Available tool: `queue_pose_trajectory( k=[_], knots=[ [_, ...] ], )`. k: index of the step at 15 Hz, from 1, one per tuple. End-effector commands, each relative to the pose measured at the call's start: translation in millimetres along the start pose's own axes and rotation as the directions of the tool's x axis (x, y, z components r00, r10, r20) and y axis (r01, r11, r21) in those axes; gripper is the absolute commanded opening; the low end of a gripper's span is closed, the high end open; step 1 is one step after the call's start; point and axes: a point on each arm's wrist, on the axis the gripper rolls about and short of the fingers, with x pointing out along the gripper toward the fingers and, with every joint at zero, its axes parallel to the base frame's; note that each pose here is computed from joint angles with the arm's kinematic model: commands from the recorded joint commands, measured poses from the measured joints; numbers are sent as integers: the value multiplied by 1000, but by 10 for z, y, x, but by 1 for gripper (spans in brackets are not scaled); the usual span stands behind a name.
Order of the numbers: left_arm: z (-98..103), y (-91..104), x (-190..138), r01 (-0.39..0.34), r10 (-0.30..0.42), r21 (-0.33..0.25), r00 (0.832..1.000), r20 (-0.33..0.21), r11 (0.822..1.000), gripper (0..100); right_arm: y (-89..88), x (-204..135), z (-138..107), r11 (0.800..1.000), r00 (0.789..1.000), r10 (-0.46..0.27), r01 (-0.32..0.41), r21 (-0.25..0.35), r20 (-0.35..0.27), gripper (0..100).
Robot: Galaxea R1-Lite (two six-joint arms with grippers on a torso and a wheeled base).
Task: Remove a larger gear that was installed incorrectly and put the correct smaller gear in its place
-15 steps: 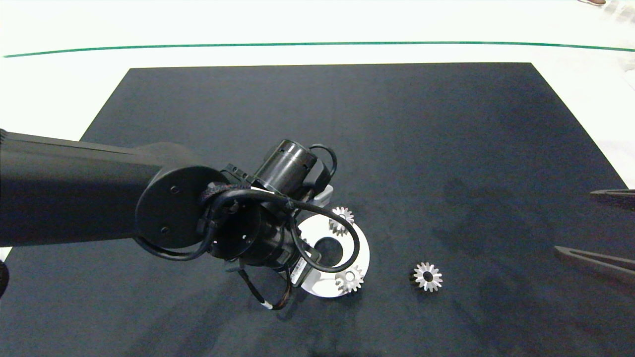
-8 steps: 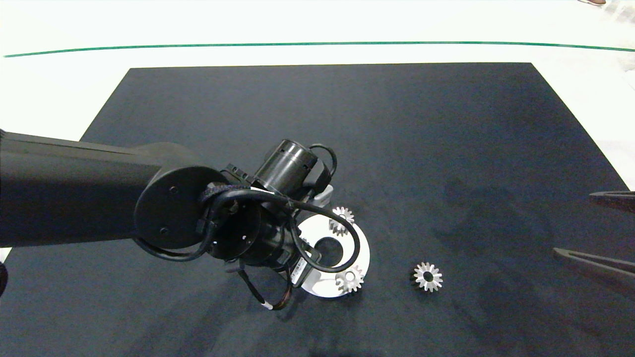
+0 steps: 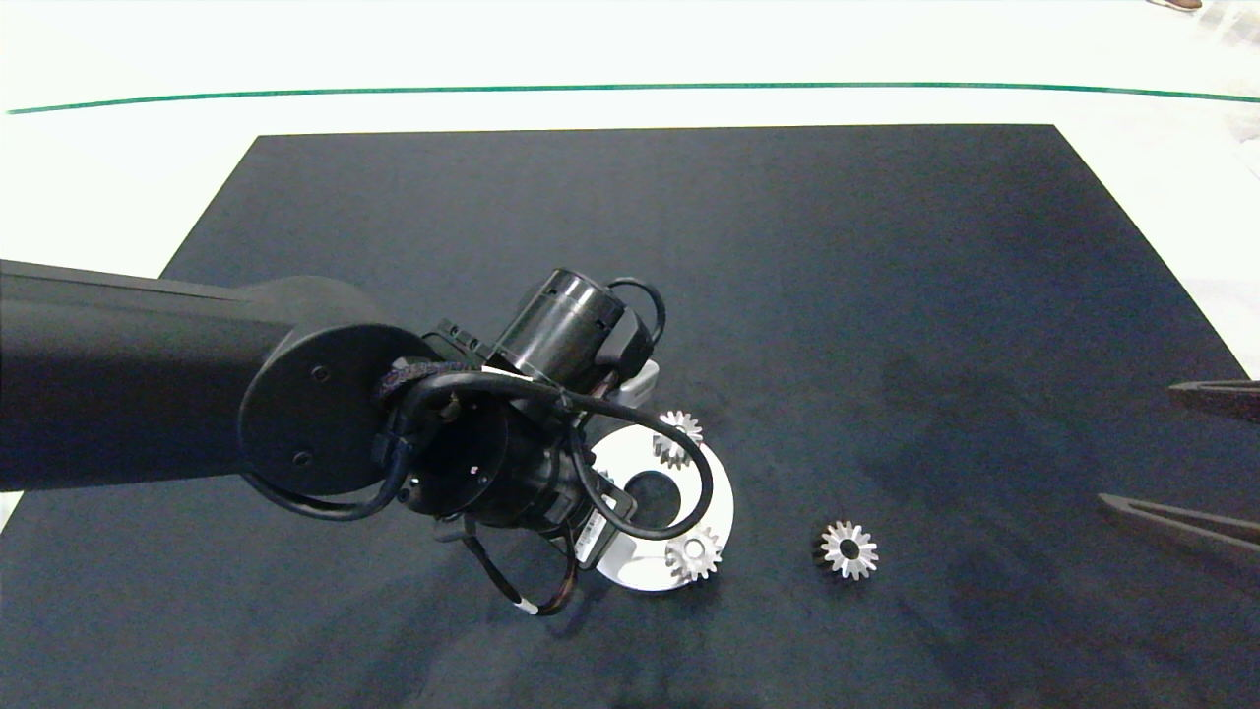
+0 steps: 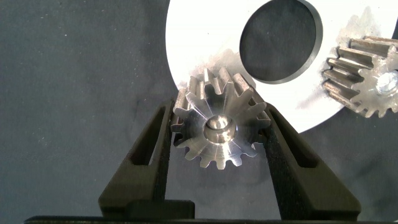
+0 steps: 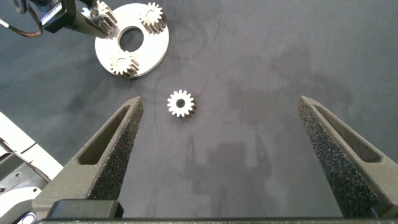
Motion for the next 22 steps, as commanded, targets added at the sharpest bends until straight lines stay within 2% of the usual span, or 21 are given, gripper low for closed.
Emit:
queue_pose_trajectory(
  k=[1, 4, 7, 11, 14, 16, 17, 18, 22],
  knots=[
    [-11, 37, -120, -4, 4, -7, 1000, 25, 1000, 18, 1, -1, -1, 1000, 1000, 2, -2, -2, -1, 100],
    [-53, 92, -251, -7, 8, -17, 999, 47, 1000, 12, 2, 1, -5, 1000, 1000, 2, -2, -2, -2, 100],
    [-92, 92, -256, -7, 8, -15, 999, 38, 1000, 6, 4, 9, -13, 1000, 1000, 5, -5, -2, -7, 100],
    [-93, 113, -316, -8, 9, -19, 999, 54, 1000, 0, 5, 11, -17, 1000, 1000, 5, -5, -1, -8, 100],
    [-82, 135, -463, 0, 7, -69, 995, 98, 998, 0, 4, 15, -17, 1000, 1000, 5, -5, -3, -10, 100],
    [-98, 125, -529, 14, 2, -137, 993, 115, 990, 0, 5, 17, -21, 1000, 1000, 6, -6, -3, -11, 100],
    [-115, 128, -556, 18, -1, -144, 993, 120, 989, 0, 6, 19, -25, 1000, 1000, 6, -6, -2, -13, 100],
    [-139, 132, -571, 18, -1, -142, 993, 118, 990, 100, 5, 23, -25, 1000, 1000, 6, -6, -2, -14, 100],
    [-134, 133, -590, 19, 0, -147, 991, 133, 989, 100, 6, 25, -29, 1000, 1000, 7, -7, -2, -16, 100]
  ],
)
